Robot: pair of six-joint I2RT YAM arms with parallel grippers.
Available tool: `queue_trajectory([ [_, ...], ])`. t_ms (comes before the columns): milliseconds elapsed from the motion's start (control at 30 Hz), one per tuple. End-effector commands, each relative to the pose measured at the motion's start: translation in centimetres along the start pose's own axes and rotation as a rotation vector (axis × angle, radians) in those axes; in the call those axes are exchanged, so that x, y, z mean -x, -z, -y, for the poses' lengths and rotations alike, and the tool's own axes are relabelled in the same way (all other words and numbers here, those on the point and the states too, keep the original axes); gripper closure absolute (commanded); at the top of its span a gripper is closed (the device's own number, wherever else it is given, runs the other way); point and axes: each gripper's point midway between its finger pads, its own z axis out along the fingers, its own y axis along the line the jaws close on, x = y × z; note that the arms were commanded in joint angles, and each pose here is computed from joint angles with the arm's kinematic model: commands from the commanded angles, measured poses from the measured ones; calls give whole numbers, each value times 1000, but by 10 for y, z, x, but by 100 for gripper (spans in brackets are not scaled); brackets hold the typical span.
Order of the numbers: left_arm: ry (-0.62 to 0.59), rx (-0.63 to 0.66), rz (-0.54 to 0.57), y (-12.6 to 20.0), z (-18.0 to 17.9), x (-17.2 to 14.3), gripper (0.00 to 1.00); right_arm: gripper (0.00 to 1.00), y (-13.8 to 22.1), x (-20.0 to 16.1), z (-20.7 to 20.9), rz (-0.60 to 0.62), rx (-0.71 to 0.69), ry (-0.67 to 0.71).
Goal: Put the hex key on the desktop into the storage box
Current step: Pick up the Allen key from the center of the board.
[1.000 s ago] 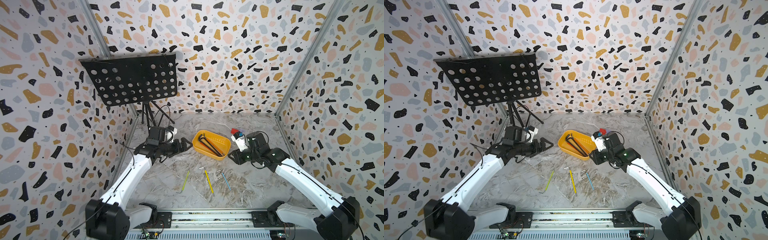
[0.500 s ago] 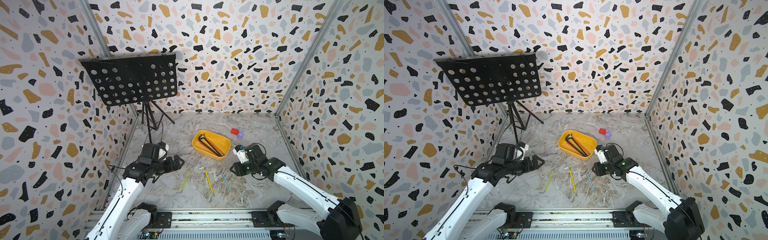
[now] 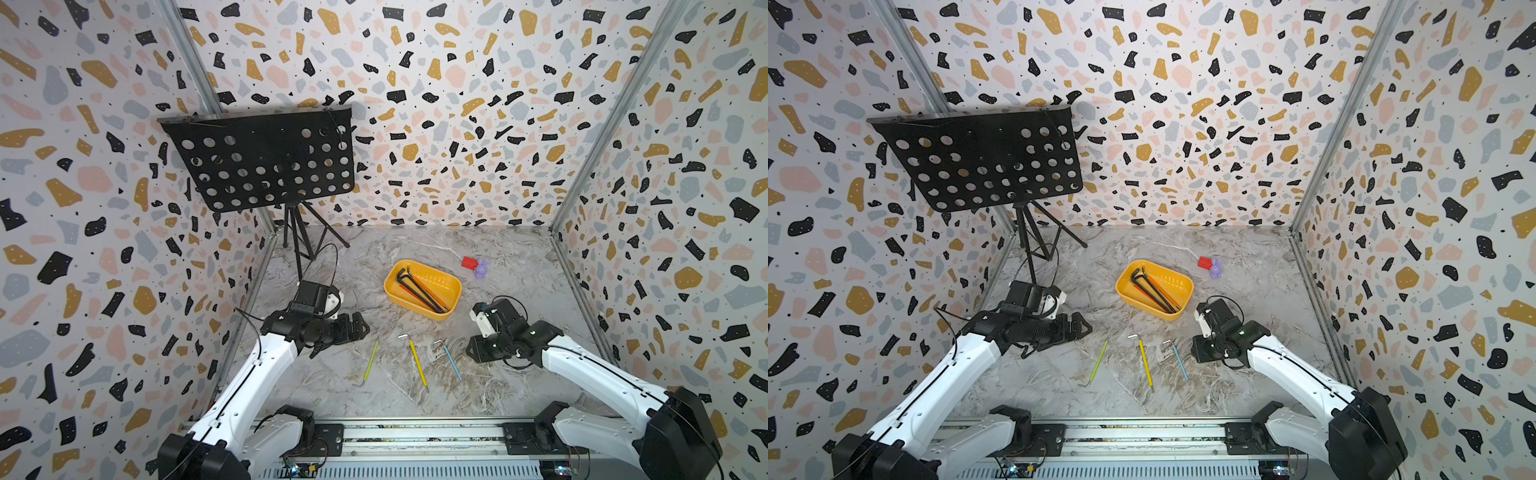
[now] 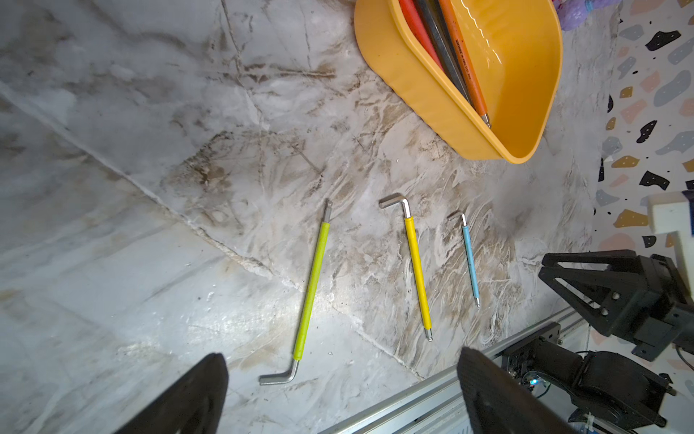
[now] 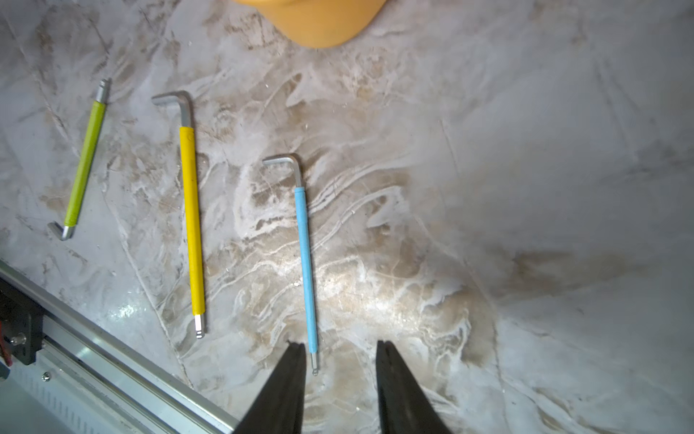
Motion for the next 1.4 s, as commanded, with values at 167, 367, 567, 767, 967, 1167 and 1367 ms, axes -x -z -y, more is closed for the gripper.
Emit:
queue_trajectory([
  [167,-38,-1,1,0,6,10,0,64,-19,1,-13,-12,-10,-23],
  [367,-35,-3,-6,-2,5,10,0,65,-28,0,-14,-26,-64,-6],
  [567,-42,-11,-6,-2,7,10,0,65,-35,-2,-13,-33,-99,3],
  [767,-38,-7,-3,-2,7,10,0,66,-40,-2,-17,-37,-107,8],
  [967,-40,-7,-1,-2,7,11,0,66,-48,-2,-26,-42,-104,25],
  [1167,-41,-6,2,-1,7,11,0,66,-59,-3,-26,-68,-148,51],
  [1367,-43,-7,2,-1,7,11,0,66,-68,-7,-25,-81,-189,66],
])
